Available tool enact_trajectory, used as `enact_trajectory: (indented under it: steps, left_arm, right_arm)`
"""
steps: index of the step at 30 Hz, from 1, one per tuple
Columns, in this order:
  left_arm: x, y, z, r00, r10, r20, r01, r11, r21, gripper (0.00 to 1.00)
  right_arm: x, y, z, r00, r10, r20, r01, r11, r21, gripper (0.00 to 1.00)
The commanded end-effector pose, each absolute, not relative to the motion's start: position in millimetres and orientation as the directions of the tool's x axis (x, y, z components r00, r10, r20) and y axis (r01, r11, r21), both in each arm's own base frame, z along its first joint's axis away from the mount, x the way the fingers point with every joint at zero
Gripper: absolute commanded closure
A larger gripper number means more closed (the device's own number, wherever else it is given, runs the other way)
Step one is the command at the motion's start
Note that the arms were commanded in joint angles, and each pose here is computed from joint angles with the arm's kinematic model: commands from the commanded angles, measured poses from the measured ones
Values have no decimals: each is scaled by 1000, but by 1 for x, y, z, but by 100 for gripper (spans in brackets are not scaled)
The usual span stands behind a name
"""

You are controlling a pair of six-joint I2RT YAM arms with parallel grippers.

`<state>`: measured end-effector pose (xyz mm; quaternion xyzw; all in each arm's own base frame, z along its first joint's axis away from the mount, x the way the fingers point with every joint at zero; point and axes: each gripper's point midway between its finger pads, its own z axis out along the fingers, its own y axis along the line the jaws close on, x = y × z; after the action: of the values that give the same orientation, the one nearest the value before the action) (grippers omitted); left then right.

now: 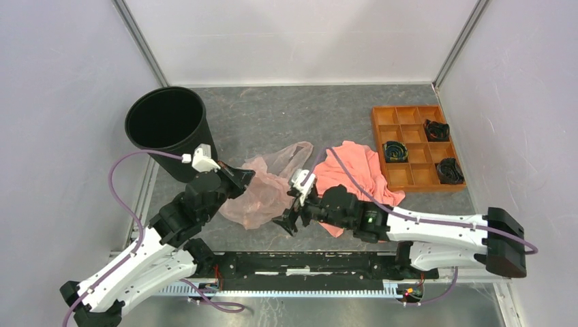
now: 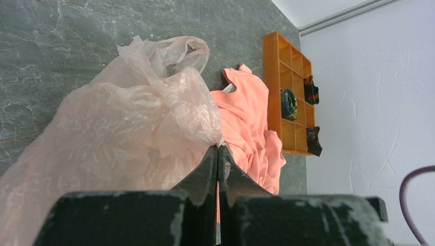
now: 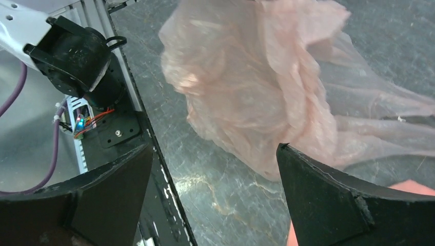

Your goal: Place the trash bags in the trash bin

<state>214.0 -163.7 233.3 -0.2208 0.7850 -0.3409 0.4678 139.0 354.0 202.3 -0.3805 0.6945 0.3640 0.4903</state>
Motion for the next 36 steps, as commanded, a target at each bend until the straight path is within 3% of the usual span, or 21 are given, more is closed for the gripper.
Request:
enact_trajectory:
  steps: [1,6,11,14,16,18,20,29,36]
  left_arm:
    - [218,-170,254,-445,-704,-553,-6,620,-784,98]
    - [218,-172,254,-448,-711,-542,-3,607,-795,98]
    - [219,-172,257,-448,-705,-550,0,615,-789,98]
    - [221,-169,262,-433,-703,-564,3,625,-781,98]
    - [222,-166,268,-421,-690,-589,7,646,-763,98]
    - [224,-158,278,-392,-677,-623,1,677,-736,98]
    - [226,-150,284,-368,-662,-653,-11,705,-709,98]
    - [244,-129,349,-246,-532,-810,-2,836,-548,98]
    - [257,-150,434,-158,-500,-852,154,839,-521,98]
  right_arm:
    - [141,382,242,-88,-104,-991,-868,497,25,2]
    - [124,414,247,160,-213,-964,-878,415,-238,2]
    - [139,428,229,254,-306,-918,-829,419,-369,15]
    - [137,429,201,232,-351,-907,-840,398,-368,38]
    - [127,426,173,220,-384,-896,-867,343,-360,68]
    - [118,416,151,198,-388,-900,-888,318,-332,90]
    - [106,404,130,181,-383,-906,-913,276,-299,99]
    - [82,369,96,119,-326,-938,-952,231,-201,100]
    - [118,381,101,58,-330,-942,-883,424,-203,100]
